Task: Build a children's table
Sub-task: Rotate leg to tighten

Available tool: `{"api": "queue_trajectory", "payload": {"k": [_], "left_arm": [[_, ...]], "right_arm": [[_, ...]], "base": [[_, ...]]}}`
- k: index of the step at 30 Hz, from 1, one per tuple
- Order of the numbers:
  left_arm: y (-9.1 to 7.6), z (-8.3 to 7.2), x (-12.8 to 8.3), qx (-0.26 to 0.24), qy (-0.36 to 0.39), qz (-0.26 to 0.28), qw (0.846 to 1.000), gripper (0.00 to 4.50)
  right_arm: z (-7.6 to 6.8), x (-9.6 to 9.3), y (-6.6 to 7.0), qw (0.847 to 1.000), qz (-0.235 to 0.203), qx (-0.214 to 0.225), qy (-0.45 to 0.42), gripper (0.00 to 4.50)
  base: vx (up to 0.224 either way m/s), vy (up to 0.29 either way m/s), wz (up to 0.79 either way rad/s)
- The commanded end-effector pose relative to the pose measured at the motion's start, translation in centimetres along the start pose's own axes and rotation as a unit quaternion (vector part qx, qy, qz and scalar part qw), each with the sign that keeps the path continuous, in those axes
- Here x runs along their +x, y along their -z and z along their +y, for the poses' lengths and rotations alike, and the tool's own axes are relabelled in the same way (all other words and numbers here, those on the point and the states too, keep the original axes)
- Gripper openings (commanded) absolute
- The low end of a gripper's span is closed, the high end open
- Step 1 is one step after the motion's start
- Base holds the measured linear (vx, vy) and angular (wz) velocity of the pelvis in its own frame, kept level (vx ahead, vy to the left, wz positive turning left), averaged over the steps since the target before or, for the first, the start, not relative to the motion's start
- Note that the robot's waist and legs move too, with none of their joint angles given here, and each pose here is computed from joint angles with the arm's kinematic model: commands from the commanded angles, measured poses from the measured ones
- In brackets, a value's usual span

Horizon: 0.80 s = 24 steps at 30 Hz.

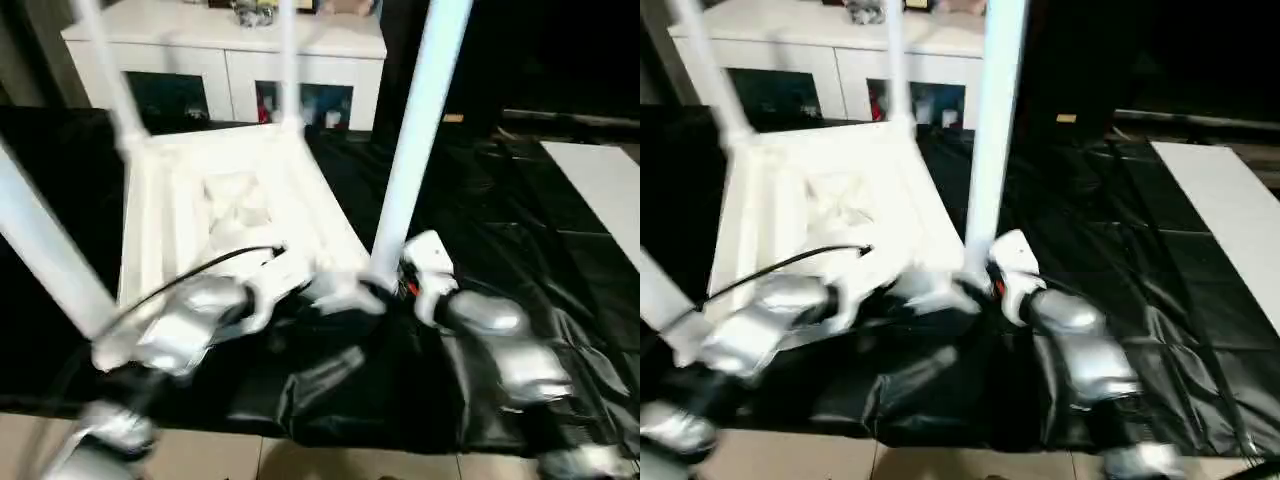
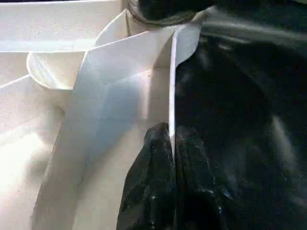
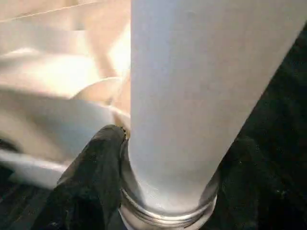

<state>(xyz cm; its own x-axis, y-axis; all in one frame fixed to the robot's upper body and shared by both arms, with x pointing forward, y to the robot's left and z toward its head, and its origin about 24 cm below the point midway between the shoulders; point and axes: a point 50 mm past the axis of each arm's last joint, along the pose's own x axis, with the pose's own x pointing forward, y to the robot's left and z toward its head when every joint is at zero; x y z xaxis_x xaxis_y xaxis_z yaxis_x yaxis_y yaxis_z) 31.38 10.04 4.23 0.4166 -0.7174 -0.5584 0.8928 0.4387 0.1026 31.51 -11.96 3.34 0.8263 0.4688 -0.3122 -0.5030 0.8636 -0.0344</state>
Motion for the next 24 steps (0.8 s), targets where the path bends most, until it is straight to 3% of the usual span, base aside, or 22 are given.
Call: {"api": "queue_trajectory", "payload": {"k": [1,5,8,9,10,13,15,16,18,20,21,24], "left_arm": [[-0.7,-0.2,1.6,-0.006,-0.039,-0.004,0.999,0.0],[-2.6,-0.3,3.3,0.009,-0.077,-0.012,0.997,0.0],[-3.3,-0.2,3.5,0.028,-0.08,-0.019,0.996,0.0],[-3.3,-0.2,3.4,0.031,-0.079,-0.02,0.996,0.0],[-3.2,-0.1,3.3,0.033,-0.076,-0.021,0.996,0.0],[-2.6,0.0,2.7,0.043,-0.063,-0.018,0.997,0.0],[-1.9,0.1,2.1,0.048,-0.049,-0.015,0.998,0.0],[-1.9,0.1,2.1,0.048,-0.049,-0.015,0.998,0.0],[-1.2,0.2,1.4,0.05,-0.039,-0.012,0.998,0.0],[-1.0,0.2,1.1,0.049,-0.032,-0.012,0.998,0.0],[-0.8,-0.1,0.6,0.064,0.003,-0.021,0.998,0.0],[-0.3,-0.6,-0.3,0.081,0.061,-0.022,0.995,0.0]], "right_arm": [[1.0,1.0,2.1,0.997,0.06,0.023,0.038,2.59],[2.2,2.8,1.7,0.989,0.075,0.057,0.112,2.59],[3.4,3.5,0.3,0.994,0.04,0.064,0.084,2.59],[3.7,3.5,-0.1,0.994,0.025,0.072,0.072,3.14],[3.6,3.4,-0.6,0.996,0.006,0.064,0.061,3.14],[2.4,2.5,-1.4,0.998,-0.023,0.028,0.057,3.42],[0.7,1.4,-1.8,0.998,-0.032,0.007,0.057,3.64],[0.7,1.4,-1.8,0.998,-0.032,0.007,0.057,3.64],[-1.3,-0.4,-1.9,0.998,-0.033,-0.043,0.031,3.64],[-1.8,-1.0,-2.0,0.998,-0.032,-0.058,0.02,3.64],[-2.4,-2.5,-2.0,0.996,-0.033,-0.066,-0.046,3.64],[-2.3,-4.4,-1.3,0.986,-0.016,-0.092,-0.136,3.64]], "base": [[0.0,0.0,0.0],[0.0,0.0,0.0],[0.0,0.0,0.0],[0.0,0.0,0.0],[0.0,0.0,0.0],[0.0,0.0,0.0],[0.0,0.0,0.0],[0.0,0.0,0.0],[0.0,0.0,0.0],[0.0,0.0,0.0],[0.0,0.0,0.0],[0.0,0.0,0.0]]}}
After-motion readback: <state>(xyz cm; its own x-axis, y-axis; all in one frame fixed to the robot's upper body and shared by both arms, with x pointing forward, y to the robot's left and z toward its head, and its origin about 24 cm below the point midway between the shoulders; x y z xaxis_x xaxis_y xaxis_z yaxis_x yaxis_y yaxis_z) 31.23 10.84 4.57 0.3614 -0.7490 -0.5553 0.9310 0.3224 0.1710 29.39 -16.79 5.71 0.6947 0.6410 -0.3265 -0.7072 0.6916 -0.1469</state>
